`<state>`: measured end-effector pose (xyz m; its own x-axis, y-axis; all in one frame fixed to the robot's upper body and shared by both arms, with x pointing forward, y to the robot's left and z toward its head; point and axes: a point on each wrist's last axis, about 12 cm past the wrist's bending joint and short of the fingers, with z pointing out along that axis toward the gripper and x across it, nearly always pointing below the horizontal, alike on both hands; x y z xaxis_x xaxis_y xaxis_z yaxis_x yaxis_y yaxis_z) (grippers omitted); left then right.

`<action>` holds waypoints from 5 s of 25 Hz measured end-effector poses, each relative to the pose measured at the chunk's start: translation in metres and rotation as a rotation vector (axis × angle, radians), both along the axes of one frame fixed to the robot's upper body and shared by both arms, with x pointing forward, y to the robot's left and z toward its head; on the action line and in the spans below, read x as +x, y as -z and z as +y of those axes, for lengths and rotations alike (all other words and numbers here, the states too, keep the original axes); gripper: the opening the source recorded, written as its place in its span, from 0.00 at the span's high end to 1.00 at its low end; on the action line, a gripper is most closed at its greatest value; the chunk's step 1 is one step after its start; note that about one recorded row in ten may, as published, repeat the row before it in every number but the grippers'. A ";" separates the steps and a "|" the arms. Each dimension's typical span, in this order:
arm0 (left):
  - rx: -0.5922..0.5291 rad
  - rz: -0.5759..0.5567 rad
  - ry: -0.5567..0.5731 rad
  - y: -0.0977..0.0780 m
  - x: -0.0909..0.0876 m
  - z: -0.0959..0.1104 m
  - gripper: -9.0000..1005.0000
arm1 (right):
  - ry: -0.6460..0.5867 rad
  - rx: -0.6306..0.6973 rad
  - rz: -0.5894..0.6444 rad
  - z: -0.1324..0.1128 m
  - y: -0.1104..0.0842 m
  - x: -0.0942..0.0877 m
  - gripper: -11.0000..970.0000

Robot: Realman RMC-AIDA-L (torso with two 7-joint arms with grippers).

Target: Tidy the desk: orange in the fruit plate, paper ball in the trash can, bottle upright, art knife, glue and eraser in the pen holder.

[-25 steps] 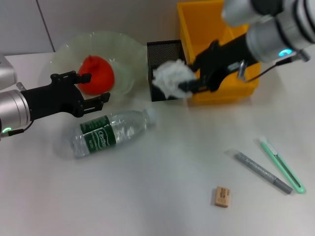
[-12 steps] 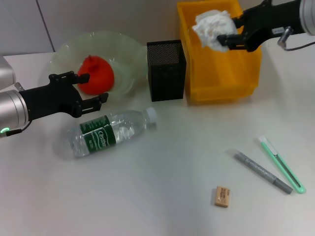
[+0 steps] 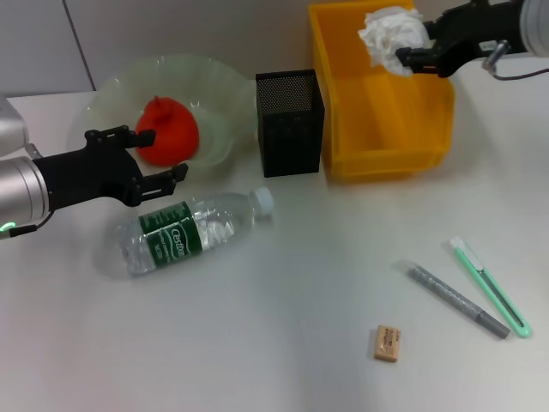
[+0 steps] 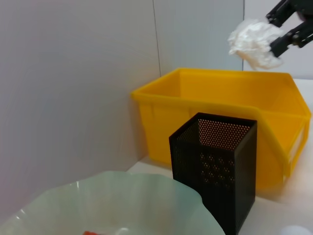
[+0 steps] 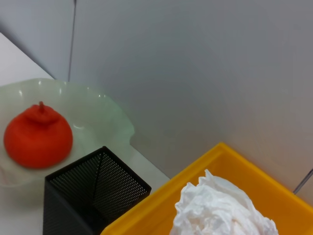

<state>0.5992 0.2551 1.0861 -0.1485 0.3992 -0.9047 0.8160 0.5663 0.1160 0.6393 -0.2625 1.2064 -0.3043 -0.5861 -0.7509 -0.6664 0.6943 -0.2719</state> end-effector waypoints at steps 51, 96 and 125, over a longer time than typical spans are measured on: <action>-0.088 0.008 -0.059 -0.004 0.000 0.003 0.29 | -0.338 0.679 -0.141 -0.066 0.041 -0.113 0.27; 0.450 0.110 0.370 -0.078 0.020 -0.146 0.29 | -0.127 0.714 -0.138 -0.094 0.063 -0.096 0.27; 0.577 0.167 0.244 -0.056 0.026 -0.166 0.29 | -0.132 0.698 -0.126 -0.093 0.068 -0.098 0.27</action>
<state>0.6249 0.0893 1.1424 -0.1122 0.8544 -0.5074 0.9466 0.2472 0.2069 0.5413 -0.3558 1.1384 -0.1506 0.0169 -0.9884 -0.7496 0.6499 0.1253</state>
